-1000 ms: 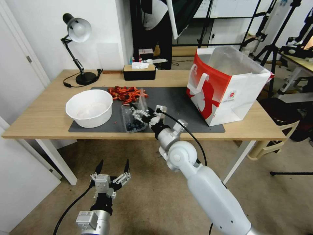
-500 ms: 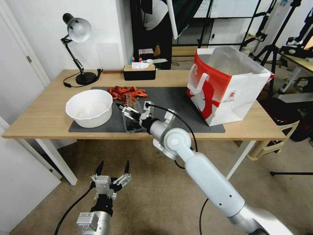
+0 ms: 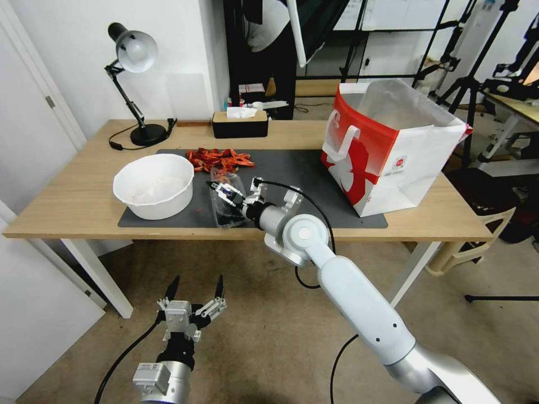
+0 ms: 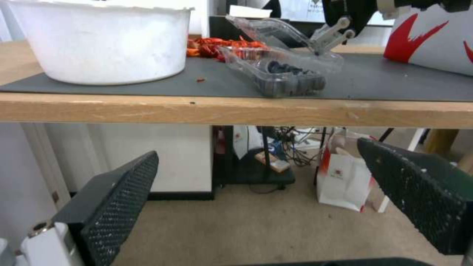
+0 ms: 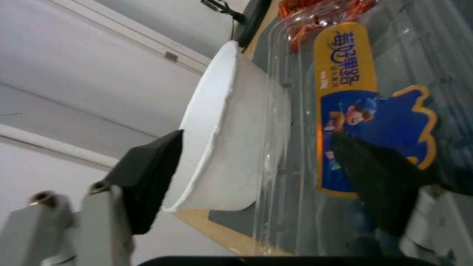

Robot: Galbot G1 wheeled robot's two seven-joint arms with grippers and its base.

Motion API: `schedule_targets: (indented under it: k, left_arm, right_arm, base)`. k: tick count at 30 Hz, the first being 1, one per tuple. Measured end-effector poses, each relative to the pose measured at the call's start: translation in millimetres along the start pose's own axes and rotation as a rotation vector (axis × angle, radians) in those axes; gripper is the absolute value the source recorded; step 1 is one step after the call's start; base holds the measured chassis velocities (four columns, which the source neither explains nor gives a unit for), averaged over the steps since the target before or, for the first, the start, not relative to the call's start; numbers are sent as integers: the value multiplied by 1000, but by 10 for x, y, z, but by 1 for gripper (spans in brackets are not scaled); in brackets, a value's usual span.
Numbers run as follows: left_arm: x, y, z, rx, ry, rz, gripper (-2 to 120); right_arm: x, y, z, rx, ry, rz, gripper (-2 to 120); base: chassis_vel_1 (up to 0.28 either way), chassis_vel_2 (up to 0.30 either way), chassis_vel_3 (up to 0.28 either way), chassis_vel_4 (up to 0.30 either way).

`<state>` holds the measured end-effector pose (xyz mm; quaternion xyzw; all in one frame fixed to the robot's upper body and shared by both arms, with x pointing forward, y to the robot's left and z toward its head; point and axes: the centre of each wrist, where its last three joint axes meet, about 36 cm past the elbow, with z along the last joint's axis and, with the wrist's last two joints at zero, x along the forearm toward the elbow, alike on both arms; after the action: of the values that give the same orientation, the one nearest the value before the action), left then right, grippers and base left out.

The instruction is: Close the takeout container lid, then place the container into the takeout bag.

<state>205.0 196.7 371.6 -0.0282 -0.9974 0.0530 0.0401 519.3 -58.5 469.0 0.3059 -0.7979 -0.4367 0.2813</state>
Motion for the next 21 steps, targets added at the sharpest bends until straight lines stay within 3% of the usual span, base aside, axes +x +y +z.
schedule_targets:
  k: [6,11,15,21]
  left_arm:
    - [-14,9,-12,8,-3,2,100]
    - [-47,23,-65,35,-16,5,100]
    - [-88,53,-144,81,-28,9,100]
    - [-189,115,-356,237,-45,6,100]
  right_arm:
    - [-31,18,-54,11,25,75,51]
    - [-25,6,-86,27,37,112,37]
    - [-4,-13,-104,48,48,134,24]
    - [33,-11,-141,79,80,168,0]
  base:
    - [0,0,0,0]
    - [0,0,0,0]
    - [0,0,0,0]
    - [0,0,0,0]
